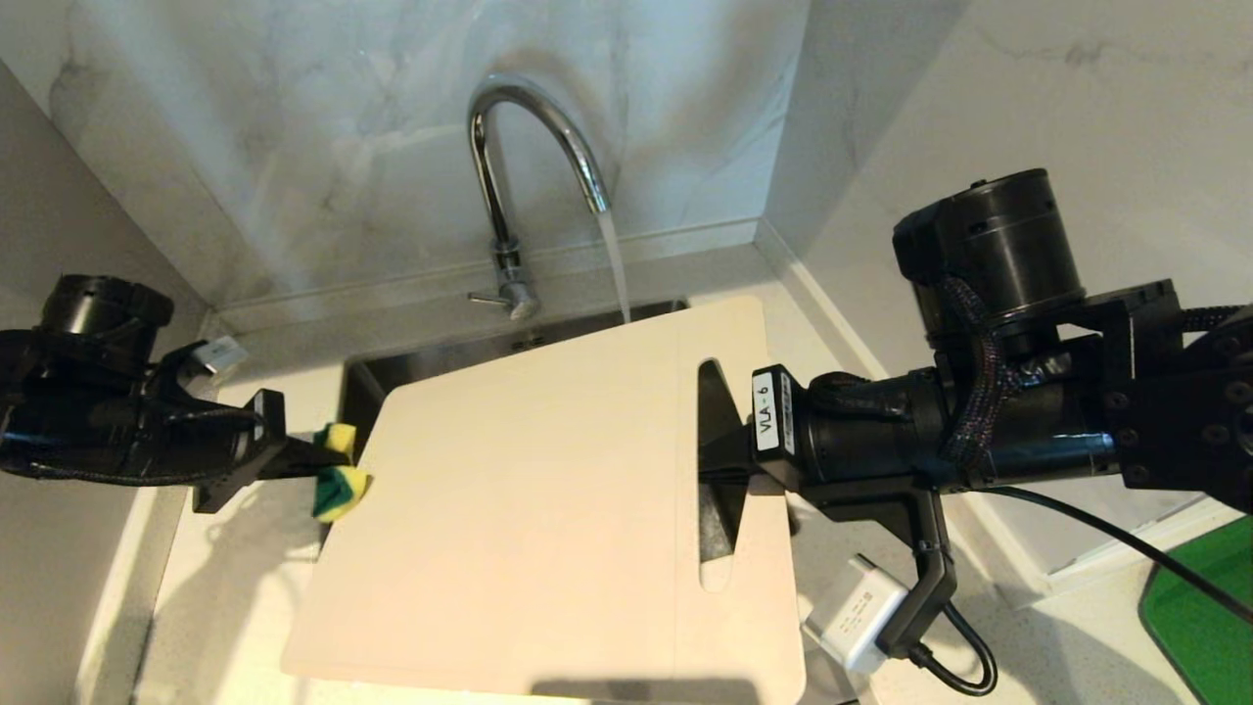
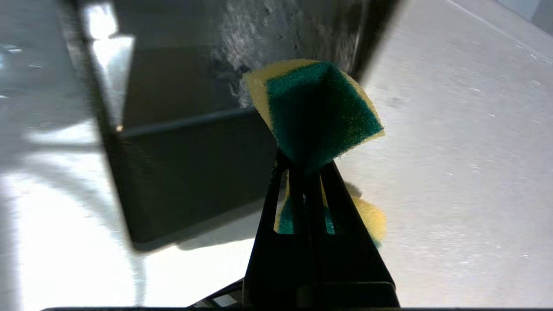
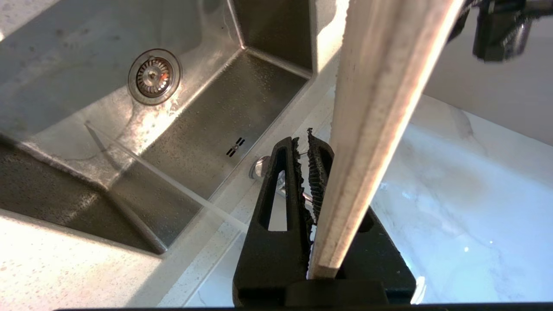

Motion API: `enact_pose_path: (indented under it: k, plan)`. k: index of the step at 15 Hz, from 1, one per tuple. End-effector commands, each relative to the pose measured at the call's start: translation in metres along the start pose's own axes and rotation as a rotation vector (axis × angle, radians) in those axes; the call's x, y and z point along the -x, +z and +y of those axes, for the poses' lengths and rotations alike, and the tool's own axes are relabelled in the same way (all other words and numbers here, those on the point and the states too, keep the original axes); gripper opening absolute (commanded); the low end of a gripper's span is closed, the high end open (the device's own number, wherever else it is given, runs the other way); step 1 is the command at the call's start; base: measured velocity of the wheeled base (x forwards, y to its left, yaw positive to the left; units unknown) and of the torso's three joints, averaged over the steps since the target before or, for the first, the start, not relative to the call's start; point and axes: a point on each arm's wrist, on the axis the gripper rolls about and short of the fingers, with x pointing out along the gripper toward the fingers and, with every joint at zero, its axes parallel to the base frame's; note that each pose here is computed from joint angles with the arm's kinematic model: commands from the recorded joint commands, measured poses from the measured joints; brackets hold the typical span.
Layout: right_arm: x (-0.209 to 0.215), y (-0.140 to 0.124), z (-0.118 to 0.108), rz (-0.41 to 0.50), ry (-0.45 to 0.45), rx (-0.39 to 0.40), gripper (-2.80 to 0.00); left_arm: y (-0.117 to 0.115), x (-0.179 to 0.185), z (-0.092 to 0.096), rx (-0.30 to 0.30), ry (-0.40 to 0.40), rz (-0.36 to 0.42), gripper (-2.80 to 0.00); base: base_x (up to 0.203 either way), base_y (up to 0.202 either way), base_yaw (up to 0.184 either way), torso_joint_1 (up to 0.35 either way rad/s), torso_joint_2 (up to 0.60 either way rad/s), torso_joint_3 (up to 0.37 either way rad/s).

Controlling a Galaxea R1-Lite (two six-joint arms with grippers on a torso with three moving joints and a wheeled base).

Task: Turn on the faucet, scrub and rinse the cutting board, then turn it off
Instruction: Scrub the cutting board underwater

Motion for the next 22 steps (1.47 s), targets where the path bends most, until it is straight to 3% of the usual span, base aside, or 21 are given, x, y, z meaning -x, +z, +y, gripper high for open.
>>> enact_pose_path:
  k: [1, 4, 8, 10, 14, 16, 18, 22]
  plan:
    - [-0.001, 0.0, 0.001, -0.006, -0.001, 0.012, -2.8, 0.007, 0.009, 0.012, 0.029, -0.007, -0.021, -2.8, 0.0, 0.0, 0.0, 0.0, 0.0, 0.0]
    - [-0.001, 0.0, 0.0, -0.004, -0.002, 0.014, -2.8, 0.015, 0.023, -0.003, 0.024, -0.049, -0.07, -2.8, 0.0, 0.0, 0.0, 0.0, 0.0, 0.0]
    - [-0.001, 0.0, 0.001, -0.005, 0.0, 0.012, -2.8, 0.031, 0.061, -0.039, 0.037, -0.113, -0.14, -2.8, 0.0, 0.0, 0.0, 0.0, 0.0, 0.0]
    - [-0.001, 0.0, 0.0, -0.003, -0.002, 0.013, -2.8, 0.019, 0.081, -0.065, 0.026, -0.167, -0.084, -2.8, 0.0, 0.0, 0.0, 0.0, 0.0, 0.0]
    - [-0.001, -0.001, 0.0, -0.003, -0.002, 0.012, -2.8, -0.027, 0.072, -0.107, -0.026, -0.262, 0.109, -2.8, 0.0, 0.0, 0.0, 0.0, 0.0, 0.0]
    - [-0.001, -0.001, 0.0, -0.004, -0.001, 0.011, -2.8, -0.055, 0.055, -0.119, -0.072, -0.234, 0.197, -2.8, 0.0, 0.0, 0.0, 0.0, 0.0, 0.0]
    - [-0.001, 0.0, 0.0, -0.003, -0.002, 0.012, -2.8, -0.072, 0.034, -0.112, -0.087, -0.18, 0.207, -2.8, 0.0, 0.0, 0.0, 0.0, 0.0, 0.0]
    - [0.0, -0.001, 0.002, 0.001, 0.002, 0.007, -2.8, -0.075, 0.013, -0.079, -0.065, -0.122, 0.12, -2.8, 0.0, 0.0, 0.0, 0.0, 0.0, 0.0]
